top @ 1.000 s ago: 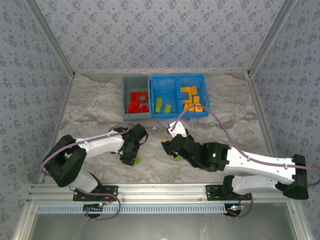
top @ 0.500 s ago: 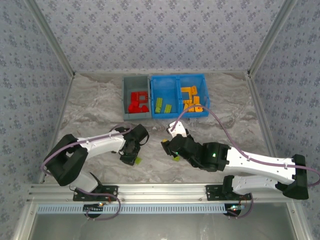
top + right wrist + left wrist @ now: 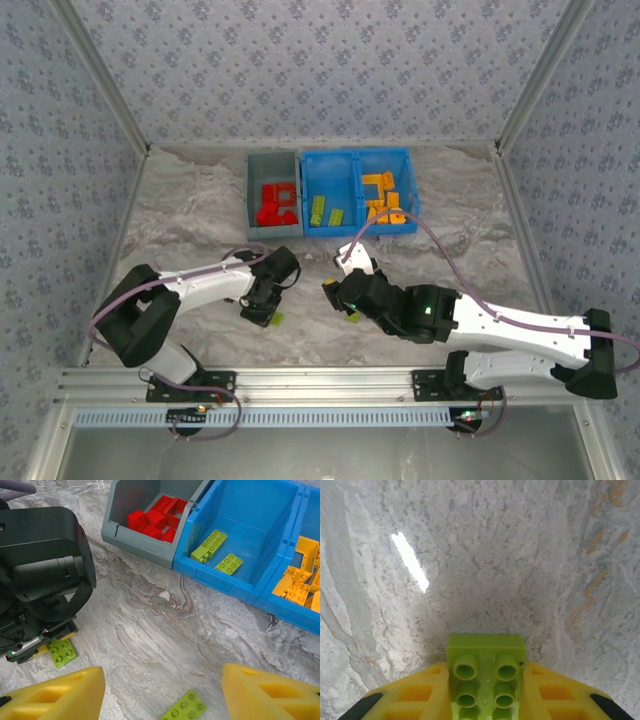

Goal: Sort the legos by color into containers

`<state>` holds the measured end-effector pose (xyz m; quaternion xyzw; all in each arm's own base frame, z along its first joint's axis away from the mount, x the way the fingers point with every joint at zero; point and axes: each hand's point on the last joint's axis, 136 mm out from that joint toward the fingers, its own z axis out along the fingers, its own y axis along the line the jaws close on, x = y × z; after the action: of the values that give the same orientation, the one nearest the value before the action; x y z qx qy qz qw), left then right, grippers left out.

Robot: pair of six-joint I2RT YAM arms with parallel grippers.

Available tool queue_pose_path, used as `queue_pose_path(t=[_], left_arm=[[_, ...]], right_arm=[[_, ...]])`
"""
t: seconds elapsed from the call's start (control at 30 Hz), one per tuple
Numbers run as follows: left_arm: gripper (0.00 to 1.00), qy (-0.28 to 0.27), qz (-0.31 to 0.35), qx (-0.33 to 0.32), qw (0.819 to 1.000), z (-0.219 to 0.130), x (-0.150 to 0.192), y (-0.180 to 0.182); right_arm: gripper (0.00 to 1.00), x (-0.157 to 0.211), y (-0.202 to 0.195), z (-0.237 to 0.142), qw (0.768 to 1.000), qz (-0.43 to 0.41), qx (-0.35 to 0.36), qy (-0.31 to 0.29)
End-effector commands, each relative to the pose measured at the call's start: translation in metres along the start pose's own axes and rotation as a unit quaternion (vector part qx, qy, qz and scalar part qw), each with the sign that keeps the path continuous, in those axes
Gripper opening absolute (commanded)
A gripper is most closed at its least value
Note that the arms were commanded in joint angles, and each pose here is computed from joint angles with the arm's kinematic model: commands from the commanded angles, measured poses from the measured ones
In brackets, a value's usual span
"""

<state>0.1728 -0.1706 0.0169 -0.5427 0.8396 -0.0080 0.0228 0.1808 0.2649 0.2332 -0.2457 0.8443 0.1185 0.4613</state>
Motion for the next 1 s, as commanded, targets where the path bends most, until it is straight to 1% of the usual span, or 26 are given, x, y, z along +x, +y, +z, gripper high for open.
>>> queue_pose_path(t=[0.0, 0.17, 0.3, 0.4, 0.57, 0.67, 0.73, 0.87, 0.97], left_arm=[[0.30, -0.004, 0.043, 0.019, 0.999, -0.022, 0.004, -0.012], [0.31, -0.023, 0.097, 0.076, 0.992, -0.068, 0.004, -0.047], [0.32, -0.032, 0.139, 0.121, 0.982, -0.103, 0.011, -0.080], [0.32, -0.036, 0.178, 0.163, 0.970, -0.128, 0.021, -0.114], [0.32, -0.059, 0.245, 0.219, 0.942, -0.168, 0.036, -0.168], [0.32, -0.063, 0.270, 0.239, 0.931, -0.178, 0.043, -0.196], [0.32, -0.062, 0.286, 0.251, 0.923, -0.180, 0.045, -0.217], [0.33, -0.088, 0.317, 0.272, 0.904, -0.180, 0.042, -0.261], [0.32, -0.107, 0.339, 0.283, 0.891, -0.172, 0.039, -0.298]], right_arm=[[0.66, -0.001, -0.001, -0.004, 1.000, 0.006, -0.002, -0.004], [0.66, -0.022, -0.009, -0.015, 1.000, 0.012, -0.003, -0.027], [0.66, -0.042, -0.028, -0.022, 0.998, 0.035, 0.009, -0.049], [0.66, -0.054, -0.048, -0.024, 0.996, 0.064, 0.023, -0.057], [0.67, -0.068, -0.074, -0.021, 0.989, 0.134, 0.021, -0.065], [0.67, -0.074, -0.085, -0.015, 0.983, 0.174, 0.020, -0.062], [0.67, -0.081, -0.090, -0.012, 0.978, 0.193, 0.016, -0.072], [0.67, -0.098, -0.093, -0.006, 0.974, 0.206, 0.017, -0.094], [0.68, -0.102, -0.094, 0.000, 0.973, 0.211, 0.028, -0.093]])
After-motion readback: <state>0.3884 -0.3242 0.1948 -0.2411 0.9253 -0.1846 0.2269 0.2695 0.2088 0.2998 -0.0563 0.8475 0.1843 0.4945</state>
